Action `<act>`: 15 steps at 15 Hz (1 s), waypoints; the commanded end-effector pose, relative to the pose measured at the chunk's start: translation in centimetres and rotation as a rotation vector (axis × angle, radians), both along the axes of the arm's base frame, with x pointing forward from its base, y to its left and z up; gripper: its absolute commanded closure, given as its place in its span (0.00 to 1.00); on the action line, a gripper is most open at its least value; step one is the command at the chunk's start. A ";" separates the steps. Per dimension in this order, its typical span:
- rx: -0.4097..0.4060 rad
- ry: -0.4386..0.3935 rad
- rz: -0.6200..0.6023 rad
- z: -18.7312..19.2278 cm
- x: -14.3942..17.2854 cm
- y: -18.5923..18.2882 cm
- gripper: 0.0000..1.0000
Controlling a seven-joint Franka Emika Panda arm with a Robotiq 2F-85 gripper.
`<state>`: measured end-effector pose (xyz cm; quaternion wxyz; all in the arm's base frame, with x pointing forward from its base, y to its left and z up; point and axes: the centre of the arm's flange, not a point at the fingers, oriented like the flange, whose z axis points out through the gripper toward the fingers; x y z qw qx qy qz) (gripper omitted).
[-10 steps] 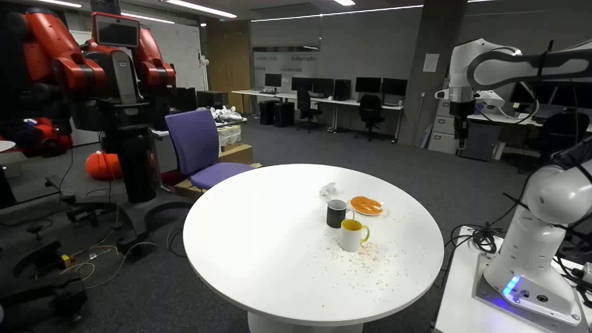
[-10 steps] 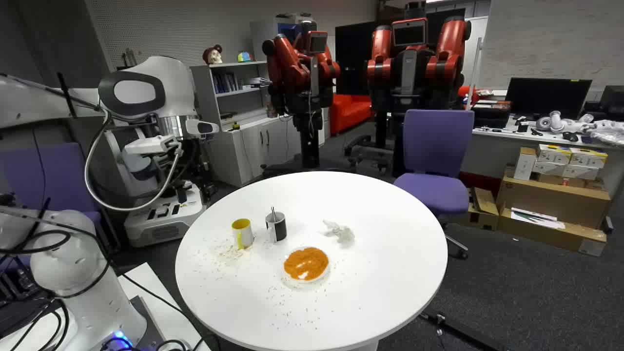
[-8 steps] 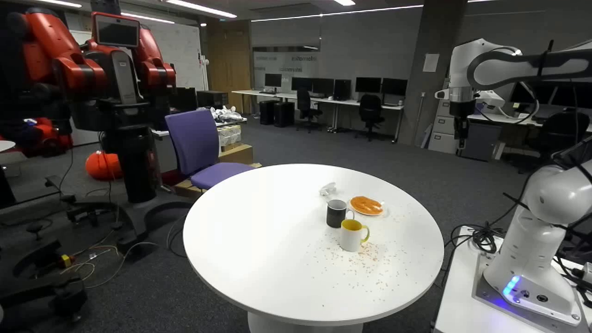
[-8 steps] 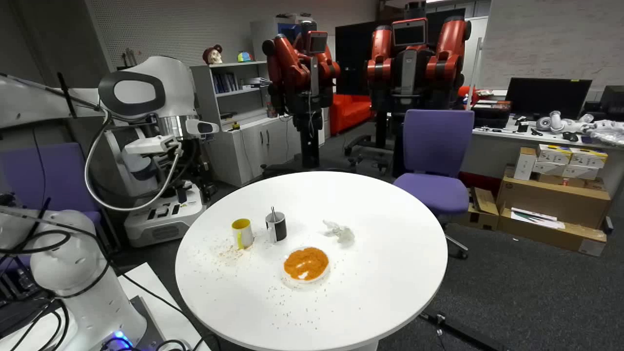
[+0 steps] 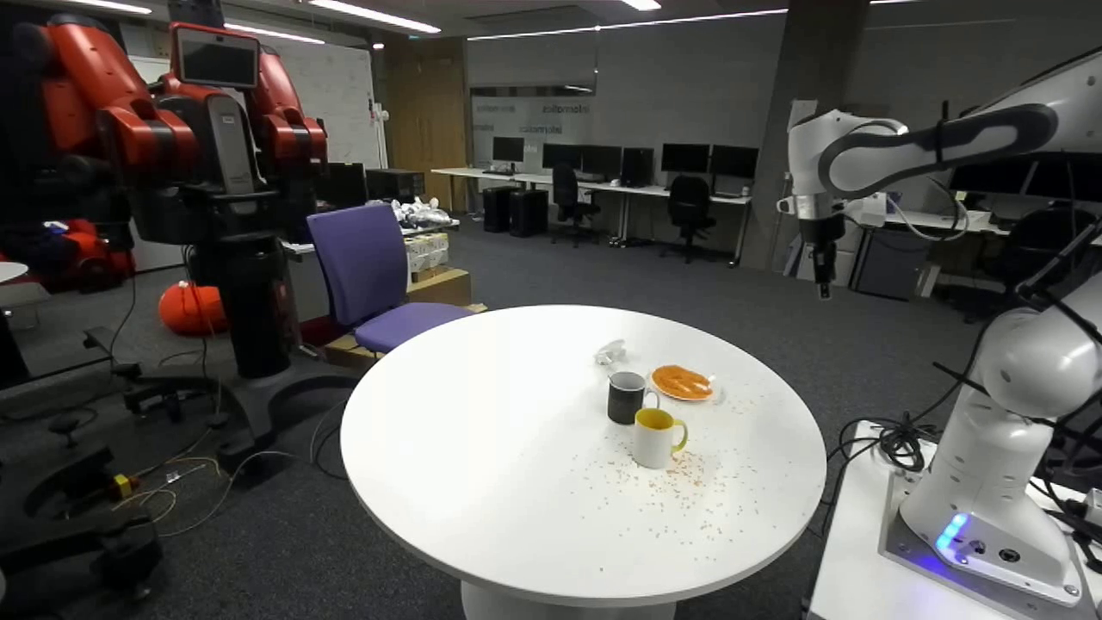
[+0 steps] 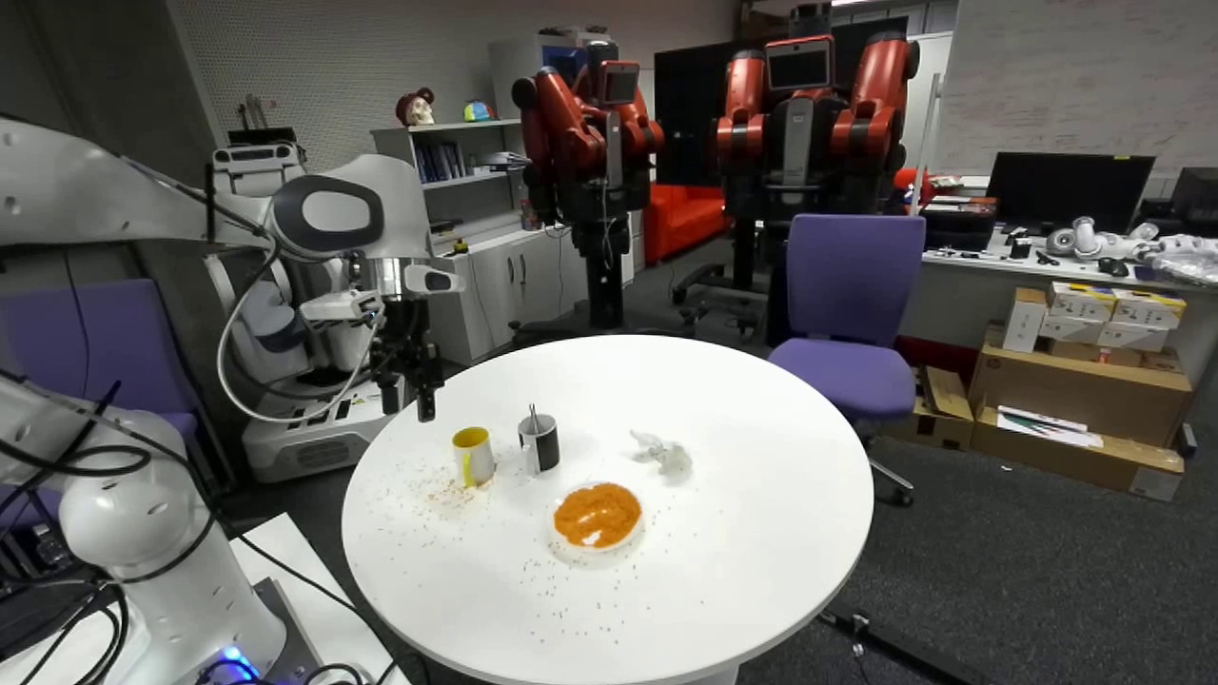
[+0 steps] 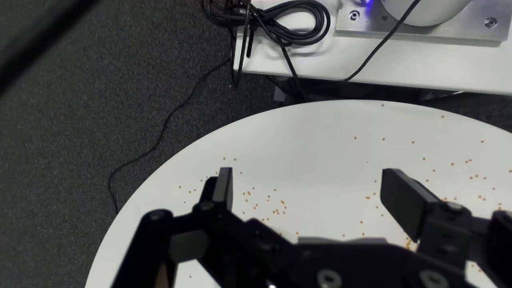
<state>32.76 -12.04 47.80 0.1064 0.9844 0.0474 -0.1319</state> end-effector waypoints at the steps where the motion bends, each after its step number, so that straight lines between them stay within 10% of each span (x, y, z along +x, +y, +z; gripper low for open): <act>1: -0.118 0.086 -0.092 -4.4 7.4 1.9 0.00; 7: -0.236 0.164 -0.215 -11.6 16.7 6.4 0.00; 15: -0.250 0.035 -0.328 -15.7 27.6 9.8 0.00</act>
